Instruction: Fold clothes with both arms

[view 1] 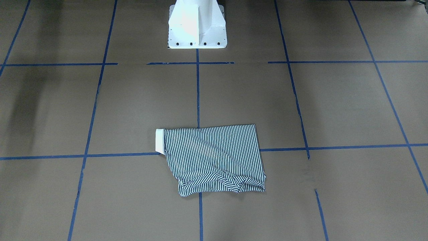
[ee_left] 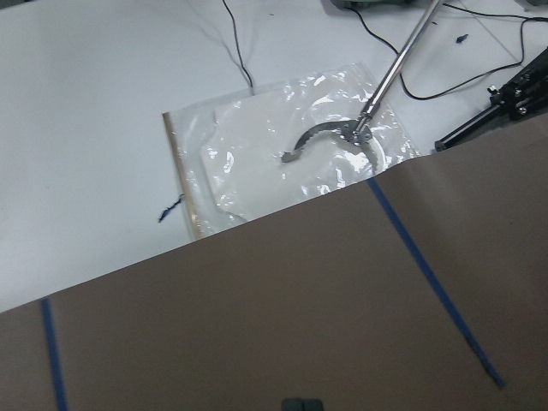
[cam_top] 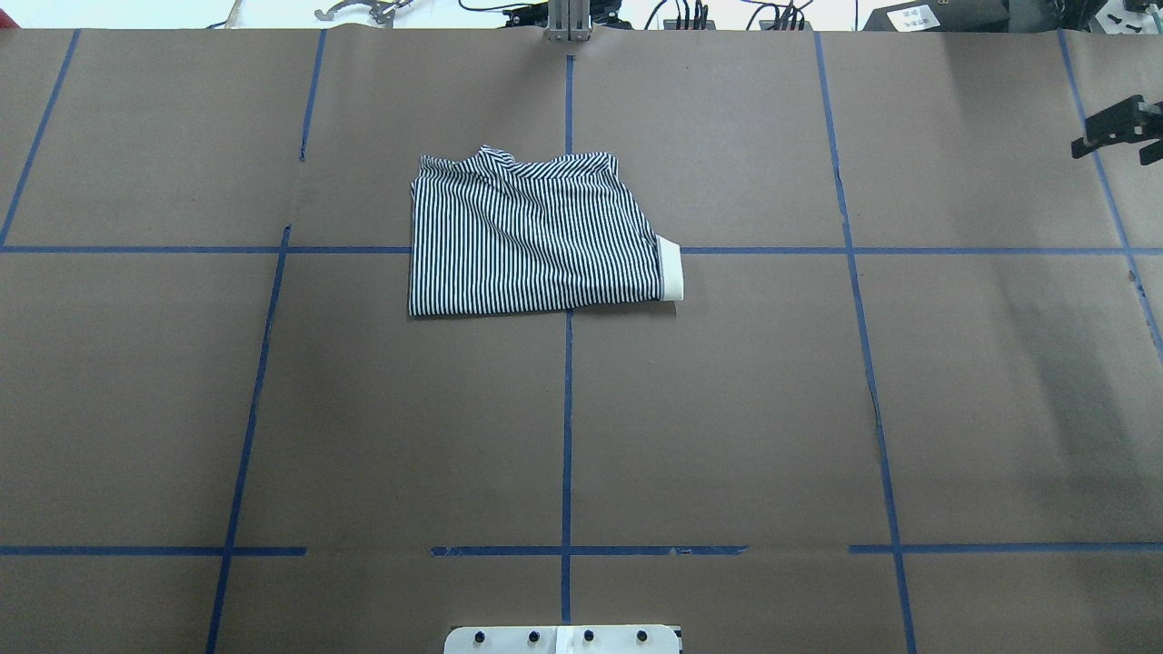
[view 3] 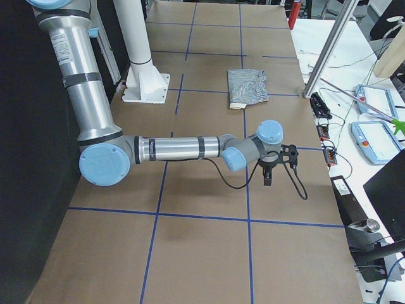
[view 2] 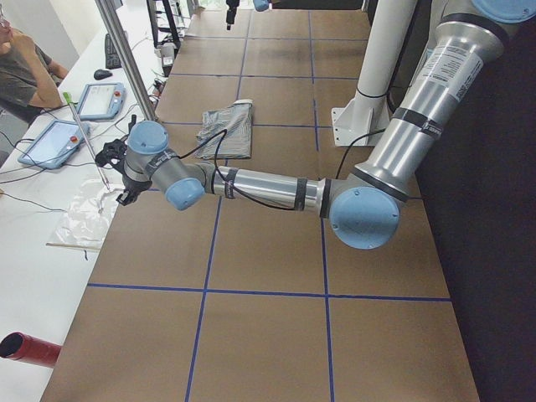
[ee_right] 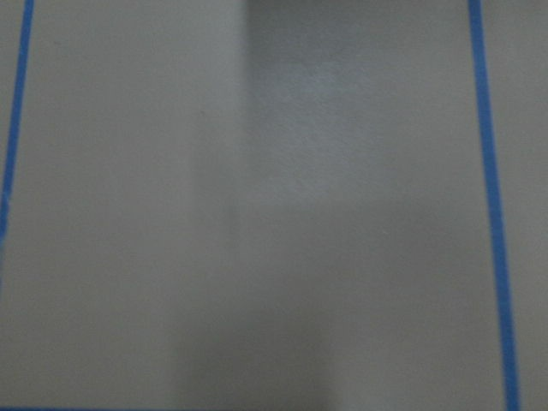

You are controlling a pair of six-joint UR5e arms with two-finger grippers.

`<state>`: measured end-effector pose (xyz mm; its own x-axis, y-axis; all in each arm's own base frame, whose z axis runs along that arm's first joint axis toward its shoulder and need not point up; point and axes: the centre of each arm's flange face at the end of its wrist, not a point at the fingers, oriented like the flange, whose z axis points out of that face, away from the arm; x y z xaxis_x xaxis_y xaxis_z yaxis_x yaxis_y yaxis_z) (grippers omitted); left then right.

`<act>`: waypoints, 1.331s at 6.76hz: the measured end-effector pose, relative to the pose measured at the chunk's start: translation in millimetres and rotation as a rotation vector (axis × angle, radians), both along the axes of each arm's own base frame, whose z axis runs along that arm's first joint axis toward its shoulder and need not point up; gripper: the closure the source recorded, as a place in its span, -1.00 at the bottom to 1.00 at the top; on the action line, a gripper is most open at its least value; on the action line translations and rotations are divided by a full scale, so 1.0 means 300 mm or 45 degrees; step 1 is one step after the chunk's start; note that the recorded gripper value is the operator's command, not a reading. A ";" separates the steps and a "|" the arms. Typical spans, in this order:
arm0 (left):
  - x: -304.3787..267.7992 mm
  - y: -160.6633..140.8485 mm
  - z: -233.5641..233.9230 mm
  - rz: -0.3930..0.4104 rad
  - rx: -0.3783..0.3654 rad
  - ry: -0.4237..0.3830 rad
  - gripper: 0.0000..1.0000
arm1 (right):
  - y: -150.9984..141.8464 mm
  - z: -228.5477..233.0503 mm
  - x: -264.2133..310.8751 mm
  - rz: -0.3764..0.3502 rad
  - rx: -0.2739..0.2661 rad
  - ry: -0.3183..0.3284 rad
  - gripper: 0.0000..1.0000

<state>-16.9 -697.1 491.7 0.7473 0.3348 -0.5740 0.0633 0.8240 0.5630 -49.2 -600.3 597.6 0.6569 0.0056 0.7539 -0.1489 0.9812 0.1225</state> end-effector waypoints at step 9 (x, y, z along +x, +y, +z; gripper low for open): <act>0.053 0.545 0.241 0.212 -0.639 0.080 -1.00 | 0.281 -0.084 0.233 -0.261 -0.108 0.134 -1.00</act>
